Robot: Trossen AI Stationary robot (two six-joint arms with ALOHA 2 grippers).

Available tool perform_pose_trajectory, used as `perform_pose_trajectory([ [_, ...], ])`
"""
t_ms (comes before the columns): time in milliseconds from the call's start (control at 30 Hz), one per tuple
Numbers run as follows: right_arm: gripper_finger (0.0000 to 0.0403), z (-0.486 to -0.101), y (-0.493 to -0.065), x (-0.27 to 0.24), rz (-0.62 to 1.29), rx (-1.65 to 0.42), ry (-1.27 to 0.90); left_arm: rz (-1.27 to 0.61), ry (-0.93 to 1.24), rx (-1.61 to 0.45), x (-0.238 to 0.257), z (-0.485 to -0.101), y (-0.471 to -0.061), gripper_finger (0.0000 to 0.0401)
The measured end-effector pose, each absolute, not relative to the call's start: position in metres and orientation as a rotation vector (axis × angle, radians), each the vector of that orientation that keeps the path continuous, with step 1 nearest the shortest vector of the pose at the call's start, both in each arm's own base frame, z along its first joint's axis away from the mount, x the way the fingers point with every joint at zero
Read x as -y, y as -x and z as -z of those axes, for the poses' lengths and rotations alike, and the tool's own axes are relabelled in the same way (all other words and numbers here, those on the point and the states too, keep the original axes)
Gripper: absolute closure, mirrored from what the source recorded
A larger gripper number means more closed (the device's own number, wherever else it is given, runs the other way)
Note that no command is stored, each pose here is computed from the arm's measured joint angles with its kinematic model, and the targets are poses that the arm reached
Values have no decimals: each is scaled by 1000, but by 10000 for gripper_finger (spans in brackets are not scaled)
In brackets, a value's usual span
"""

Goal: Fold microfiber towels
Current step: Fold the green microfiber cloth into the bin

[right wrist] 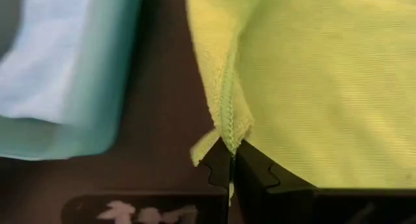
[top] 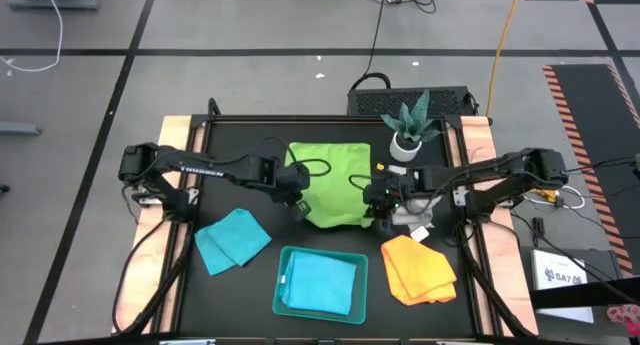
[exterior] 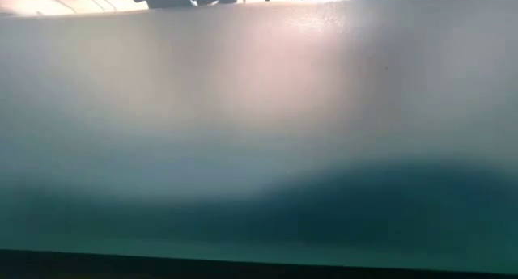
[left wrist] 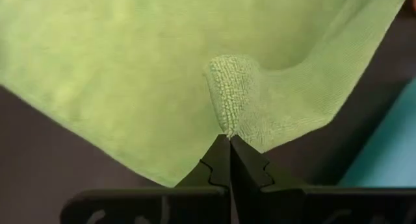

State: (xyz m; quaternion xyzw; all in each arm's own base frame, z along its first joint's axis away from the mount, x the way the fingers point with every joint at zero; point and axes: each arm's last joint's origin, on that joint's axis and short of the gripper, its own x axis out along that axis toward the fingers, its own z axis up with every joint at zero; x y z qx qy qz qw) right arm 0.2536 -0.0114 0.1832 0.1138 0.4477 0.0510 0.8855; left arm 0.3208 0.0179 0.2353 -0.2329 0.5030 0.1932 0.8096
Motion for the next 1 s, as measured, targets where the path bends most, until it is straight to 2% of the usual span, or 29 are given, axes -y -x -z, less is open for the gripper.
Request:
perform_pose_trajectory([
  [233,403,-186,-239,51,-34,-953,-171,-573,507,-1106,-37,-233,-312,401],
  [500,403,-192,-231,90,30,-883,-94,-731,532,-1051,-64,-233,-308,401],
  [800,403,-198,-228,117,72,-767,-63,-778,534,-953,-102,-237,-307,401],
  [1000,403,-189,-226,129,95,-806,-72,-806,544,-955,-123,-237,-299,401],
])
